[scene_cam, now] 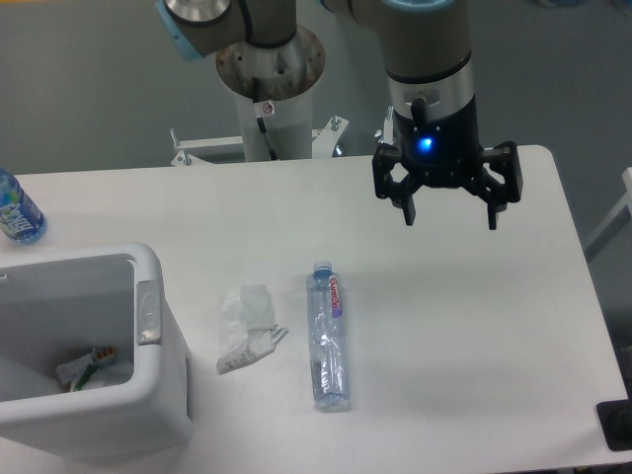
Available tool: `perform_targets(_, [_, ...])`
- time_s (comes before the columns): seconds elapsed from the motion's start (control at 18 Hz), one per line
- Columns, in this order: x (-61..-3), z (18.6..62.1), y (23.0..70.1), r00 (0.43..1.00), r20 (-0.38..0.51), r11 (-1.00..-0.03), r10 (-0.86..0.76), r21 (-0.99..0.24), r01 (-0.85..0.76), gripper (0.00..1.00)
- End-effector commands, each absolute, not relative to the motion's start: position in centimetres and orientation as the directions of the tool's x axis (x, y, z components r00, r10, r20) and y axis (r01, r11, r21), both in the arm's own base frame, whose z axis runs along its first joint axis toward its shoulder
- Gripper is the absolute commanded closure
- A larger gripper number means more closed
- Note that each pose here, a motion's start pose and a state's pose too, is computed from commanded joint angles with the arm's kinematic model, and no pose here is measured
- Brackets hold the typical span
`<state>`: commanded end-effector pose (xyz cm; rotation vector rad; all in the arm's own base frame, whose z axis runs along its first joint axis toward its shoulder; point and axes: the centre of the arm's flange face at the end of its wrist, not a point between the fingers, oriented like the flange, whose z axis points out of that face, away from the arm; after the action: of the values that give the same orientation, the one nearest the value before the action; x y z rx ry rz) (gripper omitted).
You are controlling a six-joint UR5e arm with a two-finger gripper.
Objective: Place the trash in the trash can
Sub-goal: 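Move the open gripper toward the crumpled white tissue, then lower the gripper onto the white tissue and close on it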
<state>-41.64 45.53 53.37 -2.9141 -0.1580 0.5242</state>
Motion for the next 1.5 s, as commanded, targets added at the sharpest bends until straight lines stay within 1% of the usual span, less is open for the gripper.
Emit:
perform_targets(0.28, [-41.5, 53.4, 45.7, 0.935, -0.328, -0.977, 0.134, -0.2, 0.07, 0.0])
perform_targets(0.39, [-41.4, 53.4, 45.9, 0.933, -0.324, -0.973, 0.157, -0.213, 0.09, 0.0])
perform_targets(0.56, [-41.1, 53.0, 46.1, 0.924, -0.297, -0.955, 0.241, -0.242, 0.172, 0.0])
perform_targets(0.72, [-40.5, 51.4, 46.4, 0.936, -0.238, -0.946, 0.258, -0.259, 0.195, 0.0])
perform_targets(1.0, [-38.3, 48.8, 46.9, 0.938, -0.233, -0.94, 0.257, -0.284, 0.187, 0.0])
perform_targets(1.11, [-36.9, 48.1, 47.6, 0.92, -0.216, -0.913, 0.327, -0.325, 0.248, 0.0])
perform_targets(1.22, [-35.2, 47.1, 48.8, 0.933, -0.183, -0.908, 0.311, -0.345, 0.235, 0.0])
perform_targets(1.33, [-33.8, 45.1, 49.2, 0.947, -0.149, -0.919, 0.284, -0.323, 0.224, 0.0])
perform_targets(1.5, [-30.0, 41.1, 50.8, 0.971, -0.112, -0.949, 0.211, -0.263, 0.176, 0.0])
